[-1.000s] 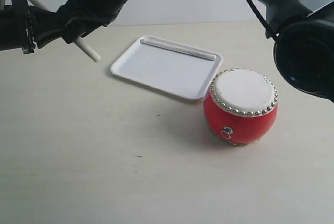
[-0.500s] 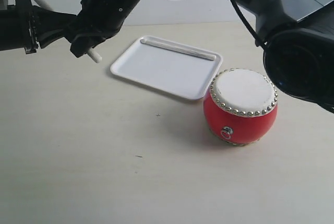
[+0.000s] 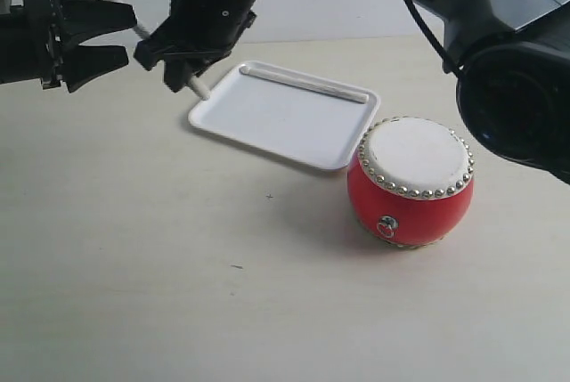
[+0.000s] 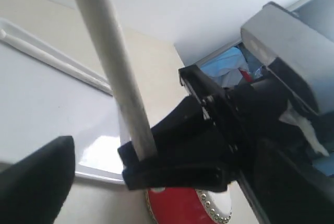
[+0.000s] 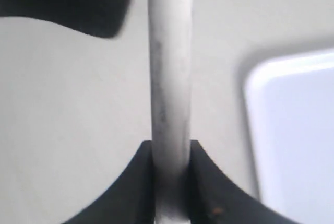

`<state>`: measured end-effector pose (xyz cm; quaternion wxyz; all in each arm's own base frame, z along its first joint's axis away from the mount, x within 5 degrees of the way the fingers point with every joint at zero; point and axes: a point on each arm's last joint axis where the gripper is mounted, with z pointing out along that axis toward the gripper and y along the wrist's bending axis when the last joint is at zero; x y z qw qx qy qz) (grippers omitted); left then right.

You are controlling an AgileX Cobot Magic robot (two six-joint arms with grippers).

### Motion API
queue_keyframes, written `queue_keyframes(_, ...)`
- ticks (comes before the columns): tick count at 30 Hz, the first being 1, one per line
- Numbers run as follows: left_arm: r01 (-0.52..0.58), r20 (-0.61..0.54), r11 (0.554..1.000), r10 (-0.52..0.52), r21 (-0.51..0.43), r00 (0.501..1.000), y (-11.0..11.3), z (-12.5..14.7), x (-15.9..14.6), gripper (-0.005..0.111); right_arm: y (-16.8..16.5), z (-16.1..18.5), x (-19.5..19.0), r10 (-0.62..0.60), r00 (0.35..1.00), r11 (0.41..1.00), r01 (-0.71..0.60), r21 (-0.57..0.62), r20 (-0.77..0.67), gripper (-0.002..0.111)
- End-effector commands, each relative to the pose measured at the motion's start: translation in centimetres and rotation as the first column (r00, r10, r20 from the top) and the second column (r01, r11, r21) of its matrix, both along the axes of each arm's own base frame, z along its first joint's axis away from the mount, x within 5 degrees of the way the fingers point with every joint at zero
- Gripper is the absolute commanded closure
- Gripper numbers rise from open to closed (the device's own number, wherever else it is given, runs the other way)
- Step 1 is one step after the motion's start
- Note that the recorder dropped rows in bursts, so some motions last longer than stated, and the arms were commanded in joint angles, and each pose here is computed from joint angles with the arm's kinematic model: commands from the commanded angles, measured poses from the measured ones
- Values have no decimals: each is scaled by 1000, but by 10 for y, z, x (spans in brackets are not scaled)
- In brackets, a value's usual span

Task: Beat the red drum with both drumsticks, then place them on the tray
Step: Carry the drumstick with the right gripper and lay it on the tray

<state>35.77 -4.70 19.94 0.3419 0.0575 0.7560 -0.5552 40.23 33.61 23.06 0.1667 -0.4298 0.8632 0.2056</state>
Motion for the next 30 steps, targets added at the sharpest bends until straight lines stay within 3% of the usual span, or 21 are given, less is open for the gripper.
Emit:
queue_keyframes(1,-16,16,1000,16,-14,1000,8,4,1,18,-31,5,20,-101,992,987,109,-119,73,108)
queue_keyframes(5,-29,18,999,29,-14,999,12,4,2,37,-54,2,35,-128,981,966,156,-206,144,108)
queue_keyframes(8,-31,24,999,31,-13,999,13,7,1,53,-62,-6,42,-71,980,954,121,-274,185,108)
queue_keyframes(15,-29,56,1000,29,-6,998,12,14,-1,107,-62,-43,49,38,985,928,27,-371,167,108)
queue_keyframes(22,-27,101,1000,26,6,995,12,24,-3,107,-68,-76,56,68,985,877,17,-479,158,108)
queue_keyframes(30,-25,122,1000,23,16,992,12,26,-4,107,-68,-82,56,66,987,875,14,-484,149,108)
